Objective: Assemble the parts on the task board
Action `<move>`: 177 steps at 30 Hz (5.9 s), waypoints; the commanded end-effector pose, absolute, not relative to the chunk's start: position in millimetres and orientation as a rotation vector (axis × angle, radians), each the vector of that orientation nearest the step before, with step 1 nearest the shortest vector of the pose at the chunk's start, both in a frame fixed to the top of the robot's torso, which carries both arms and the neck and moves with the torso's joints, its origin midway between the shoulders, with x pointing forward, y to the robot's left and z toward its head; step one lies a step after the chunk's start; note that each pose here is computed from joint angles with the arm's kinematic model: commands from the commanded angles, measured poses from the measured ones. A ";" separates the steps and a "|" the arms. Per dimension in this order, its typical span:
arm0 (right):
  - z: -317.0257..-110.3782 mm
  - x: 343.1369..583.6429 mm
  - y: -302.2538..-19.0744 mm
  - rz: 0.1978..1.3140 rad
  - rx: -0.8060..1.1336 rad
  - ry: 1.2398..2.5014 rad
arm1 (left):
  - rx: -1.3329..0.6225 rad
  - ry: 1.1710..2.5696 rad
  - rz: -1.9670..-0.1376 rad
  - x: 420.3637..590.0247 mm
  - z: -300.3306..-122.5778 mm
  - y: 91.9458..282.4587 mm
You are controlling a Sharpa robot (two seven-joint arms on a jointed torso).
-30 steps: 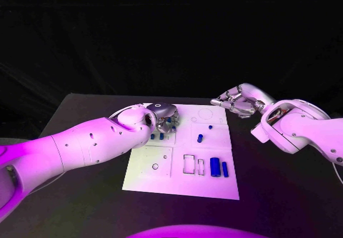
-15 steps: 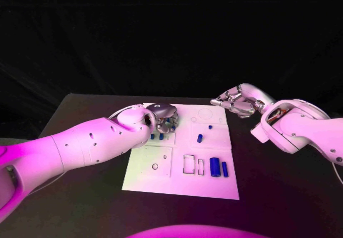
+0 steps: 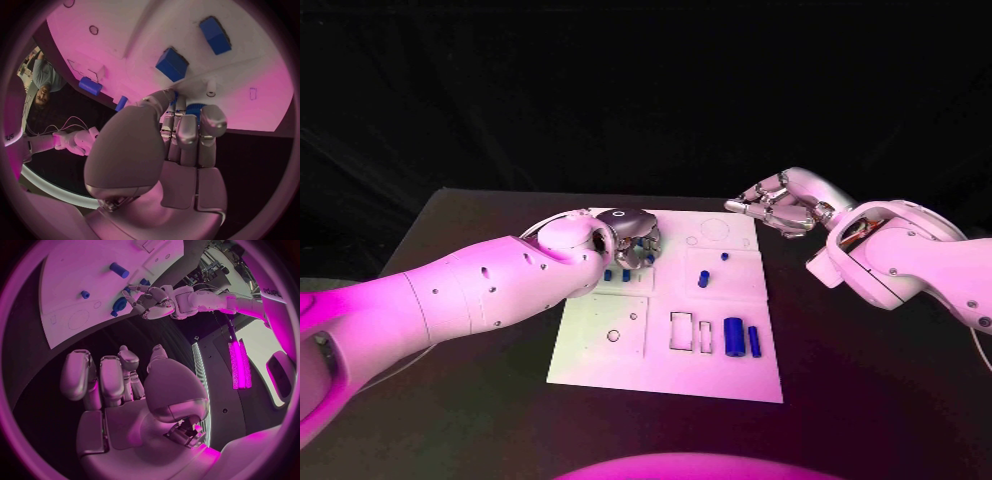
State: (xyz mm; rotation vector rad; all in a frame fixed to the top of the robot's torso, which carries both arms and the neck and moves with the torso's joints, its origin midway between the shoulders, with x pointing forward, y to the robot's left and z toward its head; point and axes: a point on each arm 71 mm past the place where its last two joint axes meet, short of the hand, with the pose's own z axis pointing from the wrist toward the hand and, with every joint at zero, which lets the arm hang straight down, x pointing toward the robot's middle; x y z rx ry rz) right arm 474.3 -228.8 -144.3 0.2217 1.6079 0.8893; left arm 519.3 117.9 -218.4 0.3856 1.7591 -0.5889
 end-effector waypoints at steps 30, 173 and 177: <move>-143.6 474.3 -231.5 0.889 0.221 1.596 | 0.240 1.747 -0.619 512.7 -190.4 164.9; -188.0 486.4 -189.3 0.361 -0.449 1.670 | -1.138 1.354 -1.420 501.7 -159.9 264.6; -192.3 485.1 -184.9 0.366 -0.466 1.683 | -1.151 1.331 -1.456 498.9 -157.7 261.9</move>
